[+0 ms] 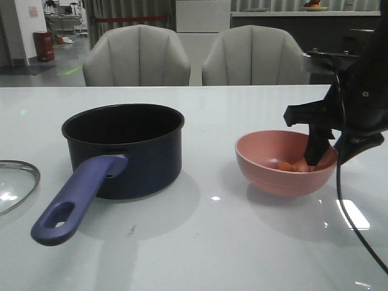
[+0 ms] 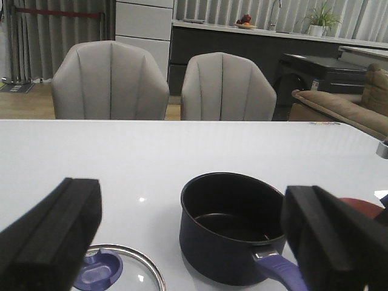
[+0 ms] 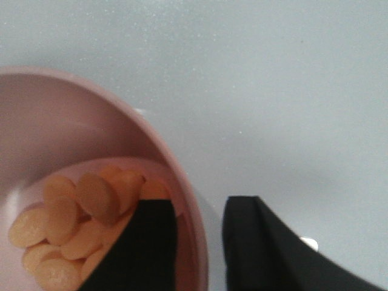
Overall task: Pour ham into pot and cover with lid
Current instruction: 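Grasp the rim of the pink bowl with the right gripper, then lift the pink bowl and carry it over the saucepan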
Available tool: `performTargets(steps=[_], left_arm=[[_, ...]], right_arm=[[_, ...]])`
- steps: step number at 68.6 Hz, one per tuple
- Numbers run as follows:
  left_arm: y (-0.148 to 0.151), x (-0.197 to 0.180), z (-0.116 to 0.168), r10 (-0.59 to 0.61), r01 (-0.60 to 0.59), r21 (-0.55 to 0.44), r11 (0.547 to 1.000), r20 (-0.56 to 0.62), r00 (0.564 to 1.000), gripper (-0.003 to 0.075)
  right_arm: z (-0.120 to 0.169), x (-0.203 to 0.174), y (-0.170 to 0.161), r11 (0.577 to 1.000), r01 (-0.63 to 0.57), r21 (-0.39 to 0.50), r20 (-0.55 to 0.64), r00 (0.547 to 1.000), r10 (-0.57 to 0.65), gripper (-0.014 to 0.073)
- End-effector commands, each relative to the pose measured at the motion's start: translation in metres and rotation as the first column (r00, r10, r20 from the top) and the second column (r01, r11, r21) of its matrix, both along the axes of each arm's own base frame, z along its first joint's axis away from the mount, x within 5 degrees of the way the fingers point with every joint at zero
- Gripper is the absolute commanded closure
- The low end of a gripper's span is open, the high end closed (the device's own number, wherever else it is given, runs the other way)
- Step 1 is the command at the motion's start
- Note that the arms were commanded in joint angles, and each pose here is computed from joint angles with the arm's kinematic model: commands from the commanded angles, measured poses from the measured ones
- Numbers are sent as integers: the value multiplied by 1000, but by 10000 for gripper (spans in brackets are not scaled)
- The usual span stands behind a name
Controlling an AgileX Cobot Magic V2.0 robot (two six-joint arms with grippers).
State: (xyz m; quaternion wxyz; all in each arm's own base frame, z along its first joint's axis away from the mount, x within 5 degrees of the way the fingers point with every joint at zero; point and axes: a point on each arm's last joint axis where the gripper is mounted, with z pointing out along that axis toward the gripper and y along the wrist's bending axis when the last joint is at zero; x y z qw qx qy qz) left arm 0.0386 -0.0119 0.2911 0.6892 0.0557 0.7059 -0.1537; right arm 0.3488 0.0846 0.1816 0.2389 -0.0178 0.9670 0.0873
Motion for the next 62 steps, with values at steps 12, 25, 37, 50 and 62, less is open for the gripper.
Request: performTargets(steps=[12, 25, 37, 50, 62], left_arm=[[0, -1, 15, -7, 10, -33, 999, 90, 996, 85], [0, -1, 15, -7, 10, -33, 999, 90, 996, 85], [0, -1, 15, -7, 10, -33, 999, 90, 996, 85], [0, -1, 15, -7, 10, -33, 999, 90, 996, 85], [0, -1, 15, -7, 10, -33, 999, 90, 996, 85]], right_arm=[[30, 8, 2, 999, 15, 45, 120, 993, -20, 459], [35, 10, 4, 995, 41, 90, 135, 989, -53, 459], [75, 15, 20, 995, -77, 65, 157, 985, 66, 459], [132, 13, 71, 962, -272, -26, 284, 921, 268, 459], [168, 4, 124, 930, -356, -90, 411, 837, 360, 459]])
